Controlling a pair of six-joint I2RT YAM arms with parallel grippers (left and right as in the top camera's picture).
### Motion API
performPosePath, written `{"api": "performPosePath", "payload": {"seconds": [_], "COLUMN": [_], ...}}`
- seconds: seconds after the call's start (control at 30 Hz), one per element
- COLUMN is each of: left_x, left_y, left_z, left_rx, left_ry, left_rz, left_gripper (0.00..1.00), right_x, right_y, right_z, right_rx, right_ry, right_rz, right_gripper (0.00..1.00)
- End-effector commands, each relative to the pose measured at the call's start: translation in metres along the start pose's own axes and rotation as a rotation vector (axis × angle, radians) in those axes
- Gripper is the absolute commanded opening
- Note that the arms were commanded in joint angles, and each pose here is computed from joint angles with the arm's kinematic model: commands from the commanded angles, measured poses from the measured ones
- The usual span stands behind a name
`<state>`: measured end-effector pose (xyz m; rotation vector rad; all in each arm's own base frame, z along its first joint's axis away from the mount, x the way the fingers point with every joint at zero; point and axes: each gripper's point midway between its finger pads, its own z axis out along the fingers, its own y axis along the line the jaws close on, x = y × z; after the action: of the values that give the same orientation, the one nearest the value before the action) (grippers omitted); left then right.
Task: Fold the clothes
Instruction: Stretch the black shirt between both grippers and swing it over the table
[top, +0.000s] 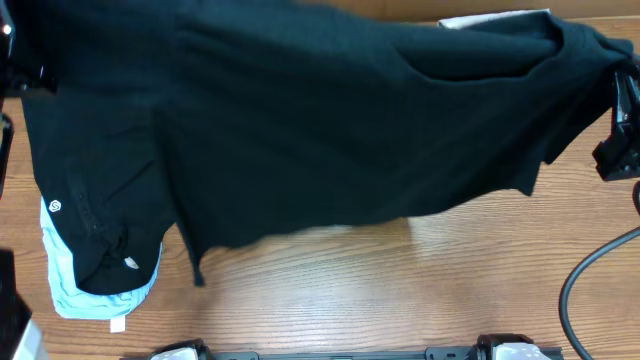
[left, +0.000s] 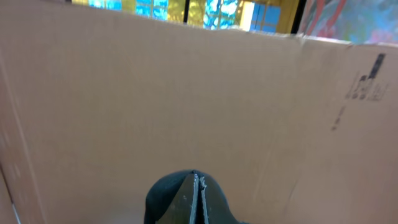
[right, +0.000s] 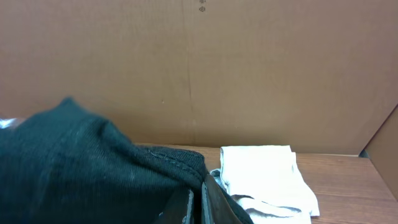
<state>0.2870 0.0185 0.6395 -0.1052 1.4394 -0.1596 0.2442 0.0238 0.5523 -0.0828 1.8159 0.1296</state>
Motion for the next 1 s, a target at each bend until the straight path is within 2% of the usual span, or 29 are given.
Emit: {"api": "performPosePath", "payload": {"seconds": [0.0, 0.2, 0.4, 0.53, 0.73, 0.83, 0.97], "left_x": [-0.012, -0.020, 0.008, 0.046, 0.105, 0.122, 0.115], "left_y": [0.003, -0.002, 0.000, -0.001, 0.012, 0.009, 0.006], "left_z": [-0.010, -0.028, -0.004, 0.041, 0.124, 0.170, 0.198], "left_rx": [-0.032, -0.028, 0.002, 0.095, 0.179, 0.237, 0.240], "left_ry": [-0.046, -0.068, 0.037, 0.157, 0.276, 0.242, 0.149], "left_rz": [0.039, 0.056, 0.035, 0.003, -0.044, -0.041, -0.053], "left_gripper": [0.04, 0.04, 0.04, 0.04, 0.04, 0.04, 0.04], "right_x": [-0.009, -0.010, -0.008, 0.001, 0.019, 0.004, -0.032], "right_y": [-0.003, 0.001, 0.009, 0.003, -0.004, -0.013, -0.015], "right_z": [-0.023, -0.036, -0.011, 0.045, 0.165, 0.227, 0.244], "right_rx": [0.030, 0.020, -0.050, -0.053, -0.107, -0.102, -0.103], "right_ry": [-0.060, -0.083, -0.041, 0.051, 0.151, 0.057, -0.106], "right_rz": [-0.010, -0.013, -0.010, 0.003, -0.022, 0.003, -0.012], "right_gripper": [0.04, 0.04, 0.04, 0.04, 0.04, 0.04, 0.04]}}
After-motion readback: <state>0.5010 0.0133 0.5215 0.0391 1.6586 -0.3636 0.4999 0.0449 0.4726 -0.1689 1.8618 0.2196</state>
